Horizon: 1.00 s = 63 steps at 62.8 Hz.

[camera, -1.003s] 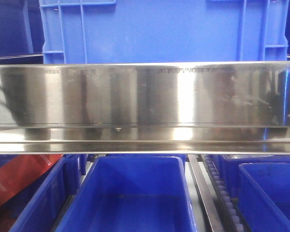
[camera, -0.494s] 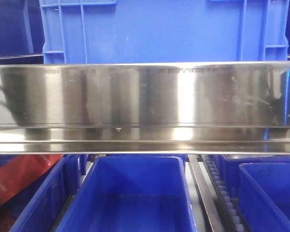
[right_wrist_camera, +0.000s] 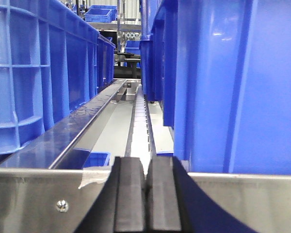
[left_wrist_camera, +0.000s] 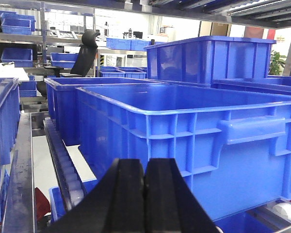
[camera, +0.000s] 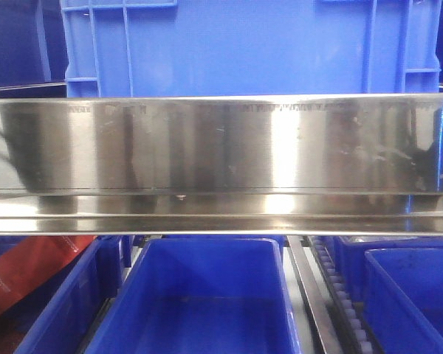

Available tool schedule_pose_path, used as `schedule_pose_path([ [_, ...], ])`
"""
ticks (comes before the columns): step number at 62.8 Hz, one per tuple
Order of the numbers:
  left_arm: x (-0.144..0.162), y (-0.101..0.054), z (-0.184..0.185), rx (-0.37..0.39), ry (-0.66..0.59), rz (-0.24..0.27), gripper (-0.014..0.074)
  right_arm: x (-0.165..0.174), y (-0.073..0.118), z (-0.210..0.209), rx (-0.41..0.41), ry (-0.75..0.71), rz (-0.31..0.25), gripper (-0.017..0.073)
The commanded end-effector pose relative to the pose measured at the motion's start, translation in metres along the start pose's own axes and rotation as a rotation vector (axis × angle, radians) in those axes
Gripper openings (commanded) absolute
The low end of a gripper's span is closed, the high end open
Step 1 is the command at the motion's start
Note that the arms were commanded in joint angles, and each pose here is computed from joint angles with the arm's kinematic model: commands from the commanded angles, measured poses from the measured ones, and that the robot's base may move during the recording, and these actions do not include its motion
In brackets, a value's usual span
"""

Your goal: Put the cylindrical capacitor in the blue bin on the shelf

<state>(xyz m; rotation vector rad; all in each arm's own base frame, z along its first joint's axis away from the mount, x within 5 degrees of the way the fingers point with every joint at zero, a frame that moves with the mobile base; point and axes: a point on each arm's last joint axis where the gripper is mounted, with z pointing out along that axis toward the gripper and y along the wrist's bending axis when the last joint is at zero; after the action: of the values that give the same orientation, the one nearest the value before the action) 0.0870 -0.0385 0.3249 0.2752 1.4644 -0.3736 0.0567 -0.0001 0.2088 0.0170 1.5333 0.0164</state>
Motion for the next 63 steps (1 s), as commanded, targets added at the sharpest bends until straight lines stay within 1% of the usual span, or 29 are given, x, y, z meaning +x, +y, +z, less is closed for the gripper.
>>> schedule_pose_path([
  [1, -0.003, 0.000, -0.001, -0.004, -0.027, -0.005, -0.0111, -0.002, 0.000, 0.000, 0.005, -0.027, 0.000, -0.0167],
  [19, -0.003, 0.000, -0.001, -0.004, -0.027, -0.003, -0.0111, -0.002, 0.000, 0.000, 0.005, -0.027, 0.000, -0.0167],
  [21, -0.003, 0.000, -0.002, -0.004, -0.032, 0.007, -0.0111, -0.002, 0.000, 0.000, 0.005, -0.027, 0.000, -0.0167],
  [25, -0.001, 0.001, -0.005, -0.015, -0.036, 0.061, -0.0111, -0.002, 0.000, 0.000, 0.005, -0.027, 0.000, -0.0167],
  [27, 0.002, 0.003, -0.007, -0.037, -0.037, 0.074, -0.0111, -0.002, 0.000, 0.000, 0.005, -0.027, 0.000, -0.0167],
  [31, 0.012, 0.008, -0.013, -0.090, -0.032, 0.081, -0.0111, -0.002, 0.000, 0.000, 0.005, -0.027, 0.000, -0.0167],
  [34, 0.022, 0.013, -0.020, -0.151, -0.033, 0.087, -0.0111, -0.002, 0.000, 0.000, 0.005, -0.027, 0.000, -0.0167],
  [36, 0.032, 0.017, -0.025, -0.205, -0.027, 0.092, -0.0111, -0.002, 0.000, 0.000, 0.005, -0.027, 0.000, -0.0167],
  [39, 0.039, 0.020, -0.033, -0.266, -0.041, 0.109, -0.0111, -0.002, 0.000, 0.000, 0.005, -0.027, 0.000, -0.0167],
  [43, 0.051, 0.023, -0.040, -0.327, -0.050, 0.117, -0.0111, -0.002, 0.000, 0.000, 0.005, -0.027, 0.000, -0.0167],
  [46, 0.056, 0.023, -0.046, -0.367, -0.069, 0.137, -0.0111, -0.002, 0.000, 0.000, 0.005, -0.027, 0.000, -0.0167],
  [54, 0.079, 0.025, -0.056, -0.425, -0.066, 0.145, -0.0111, -0.002, 0.000, 0.000, 0.005, -0.027, 0.000, -0.0167],
  [63, 0.104, 0.030, -0.055, -0.461, 0.002, 0.098, -0.0111, -0.002, 0.000, 0.000, 0.005, -0.027, 0.000, -0.0167],
])
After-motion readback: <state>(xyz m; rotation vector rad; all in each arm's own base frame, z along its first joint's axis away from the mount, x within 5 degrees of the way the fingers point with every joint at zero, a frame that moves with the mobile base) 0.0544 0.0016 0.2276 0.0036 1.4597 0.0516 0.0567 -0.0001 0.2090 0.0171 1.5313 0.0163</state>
